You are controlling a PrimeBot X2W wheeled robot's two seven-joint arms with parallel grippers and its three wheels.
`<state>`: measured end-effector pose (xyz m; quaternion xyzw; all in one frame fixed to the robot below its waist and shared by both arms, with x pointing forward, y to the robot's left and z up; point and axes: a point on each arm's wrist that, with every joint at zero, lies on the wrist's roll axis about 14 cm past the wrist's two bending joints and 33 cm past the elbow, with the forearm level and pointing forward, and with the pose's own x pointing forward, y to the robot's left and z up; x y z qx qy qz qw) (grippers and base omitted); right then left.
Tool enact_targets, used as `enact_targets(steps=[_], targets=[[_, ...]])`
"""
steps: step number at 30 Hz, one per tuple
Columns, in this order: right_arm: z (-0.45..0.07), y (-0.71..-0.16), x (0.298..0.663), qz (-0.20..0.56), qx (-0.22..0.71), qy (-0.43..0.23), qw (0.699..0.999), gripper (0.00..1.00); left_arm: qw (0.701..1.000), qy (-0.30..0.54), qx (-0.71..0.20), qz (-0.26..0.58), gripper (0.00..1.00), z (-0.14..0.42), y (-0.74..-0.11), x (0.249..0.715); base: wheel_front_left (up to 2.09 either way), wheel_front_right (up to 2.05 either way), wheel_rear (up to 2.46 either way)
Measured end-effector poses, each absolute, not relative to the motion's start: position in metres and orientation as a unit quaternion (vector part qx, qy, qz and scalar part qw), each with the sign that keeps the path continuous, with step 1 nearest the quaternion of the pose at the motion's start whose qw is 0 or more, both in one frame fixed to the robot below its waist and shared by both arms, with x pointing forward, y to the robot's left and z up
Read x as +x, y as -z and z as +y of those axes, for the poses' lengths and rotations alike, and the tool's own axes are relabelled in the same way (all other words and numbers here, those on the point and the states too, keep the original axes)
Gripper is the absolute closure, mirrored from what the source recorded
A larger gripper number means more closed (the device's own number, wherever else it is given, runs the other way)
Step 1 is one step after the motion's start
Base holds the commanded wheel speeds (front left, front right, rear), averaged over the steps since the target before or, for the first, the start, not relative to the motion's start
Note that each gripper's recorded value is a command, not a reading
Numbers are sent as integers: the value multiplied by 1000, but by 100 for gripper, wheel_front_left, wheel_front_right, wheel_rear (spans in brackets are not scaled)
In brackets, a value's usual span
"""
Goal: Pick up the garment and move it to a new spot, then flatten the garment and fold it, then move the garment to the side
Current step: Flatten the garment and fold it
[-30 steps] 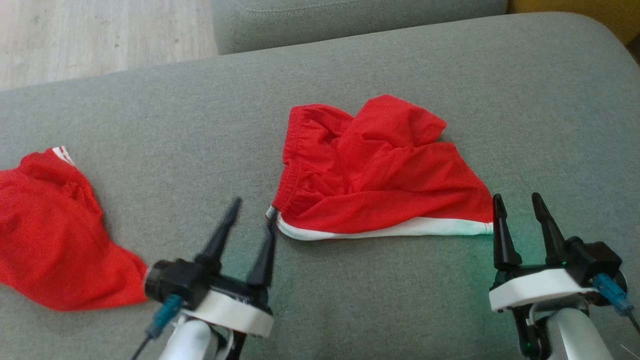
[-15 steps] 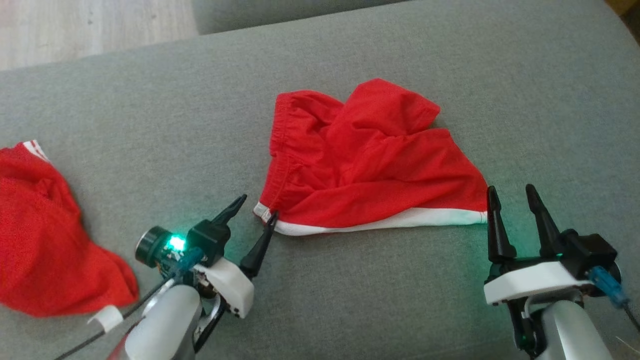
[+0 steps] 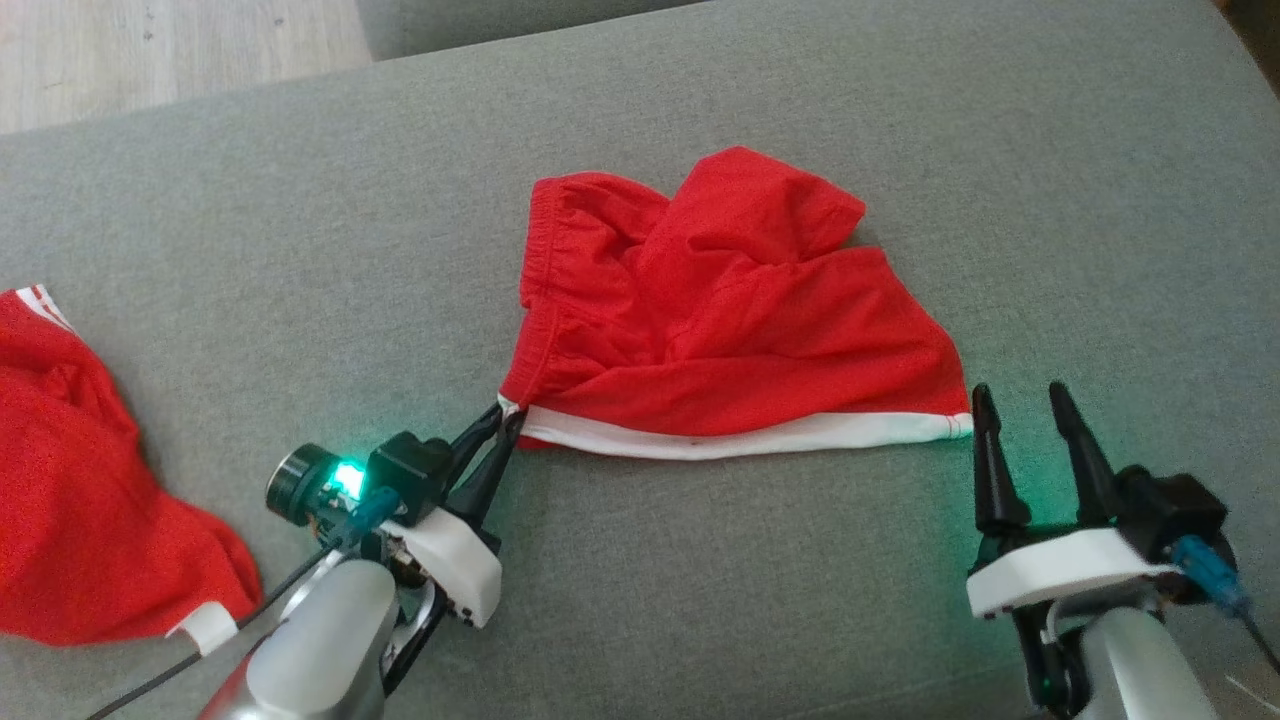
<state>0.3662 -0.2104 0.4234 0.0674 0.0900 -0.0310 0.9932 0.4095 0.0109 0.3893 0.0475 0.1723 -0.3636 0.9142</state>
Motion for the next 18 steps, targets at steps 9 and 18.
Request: enact_targets(steps=[9,18], targets=[[-205,-382,351,163,66,27,984,0,924,358,25,131,100,8,-412,415,0,0,0],[-194,-371,368,189,42,0,981,0,928,350,20,122,100,10,-418,416,0,0,0]])
